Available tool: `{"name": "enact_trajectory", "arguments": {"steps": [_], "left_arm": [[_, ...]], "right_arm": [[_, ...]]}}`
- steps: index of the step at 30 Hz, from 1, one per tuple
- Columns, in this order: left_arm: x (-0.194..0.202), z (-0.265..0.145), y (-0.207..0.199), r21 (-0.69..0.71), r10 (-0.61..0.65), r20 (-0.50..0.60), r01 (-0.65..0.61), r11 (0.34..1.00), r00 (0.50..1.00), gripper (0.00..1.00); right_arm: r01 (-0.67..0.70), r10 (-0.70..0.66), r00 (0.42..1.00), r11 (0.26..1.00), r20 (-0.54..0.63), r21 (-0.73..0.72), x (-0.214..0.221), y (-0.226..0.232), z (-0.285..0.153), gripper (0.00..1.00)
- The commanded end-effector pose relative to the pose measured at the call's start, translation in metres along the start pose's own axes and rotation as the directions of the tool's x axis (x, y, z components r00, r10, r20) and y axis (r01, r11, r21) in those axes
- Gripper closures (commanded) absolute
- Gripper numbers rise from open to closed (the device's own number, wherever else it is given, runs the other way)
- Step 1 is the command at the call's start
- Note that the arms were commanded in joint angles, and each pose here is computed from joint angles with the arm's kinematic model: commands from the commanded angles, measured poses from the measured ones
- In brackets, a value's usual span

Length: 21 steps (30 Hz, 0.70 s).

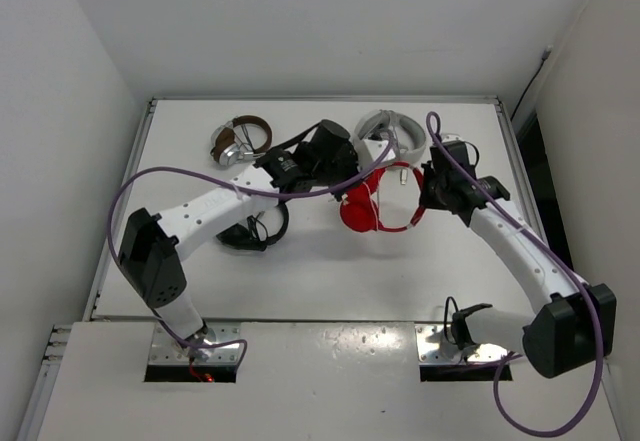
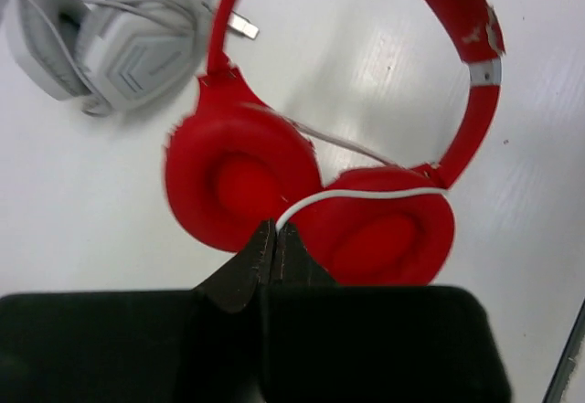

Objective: Wrap the headphones

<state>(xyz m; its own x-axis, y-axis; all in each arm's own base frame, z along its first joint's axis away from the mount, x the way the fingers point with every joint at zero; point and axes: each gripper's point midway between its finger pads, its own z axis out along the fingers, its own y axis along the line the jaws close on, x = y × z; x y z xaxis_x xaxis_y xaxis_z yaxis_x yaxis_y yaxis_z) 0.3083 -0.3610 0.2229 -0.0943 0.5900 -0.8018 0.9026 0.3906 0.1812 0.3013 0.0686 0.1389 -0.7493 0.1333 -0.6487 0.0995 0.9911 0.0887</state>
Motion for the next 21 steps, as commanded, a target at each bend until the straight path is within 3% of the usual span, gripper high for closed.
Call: {"name": "enact_trajectory", "arguments": {"steps": [1, 7, 13, 21], "left_arm": [[-0.044, -0.013, 0.034, -0.101, 0.025, 0.109, -0.014, 0.995, 0.994, 1.00], [-0.077, -0.022, 0.052, -0.151, 0.103, 0.178, -0.076, 0.986, 0.979, 1.00], [-0.085, -0.027, 0.066, -0.221, 0.141, 0.185, -0.099, 0.970, 0.972, 1.00], [-0.058, -0.023, 0.027, -0.088, 0.147, 0.173, -0.134, 0.987, 0.974, 1.00]], "right_arm": [[0.046, -0.039, 0.992, 0.997, 0.116, -0.056, -0.026, 0.013, -0.008, 1.00], [0.122, -0.114, 0.987, 0.990, 0.113, -0.066, -0.014, 0.023, -0.008, 1.00], [0.189, -0.184, 0.977, 0.981, 0.107, -0.034, -0.009, 0.025, -0.002, 1.00], [0.141, -0.144, 0.982, 0.990, 0.124, 0.031, -0.021, 0.016, 0.001, 1.00]]}}
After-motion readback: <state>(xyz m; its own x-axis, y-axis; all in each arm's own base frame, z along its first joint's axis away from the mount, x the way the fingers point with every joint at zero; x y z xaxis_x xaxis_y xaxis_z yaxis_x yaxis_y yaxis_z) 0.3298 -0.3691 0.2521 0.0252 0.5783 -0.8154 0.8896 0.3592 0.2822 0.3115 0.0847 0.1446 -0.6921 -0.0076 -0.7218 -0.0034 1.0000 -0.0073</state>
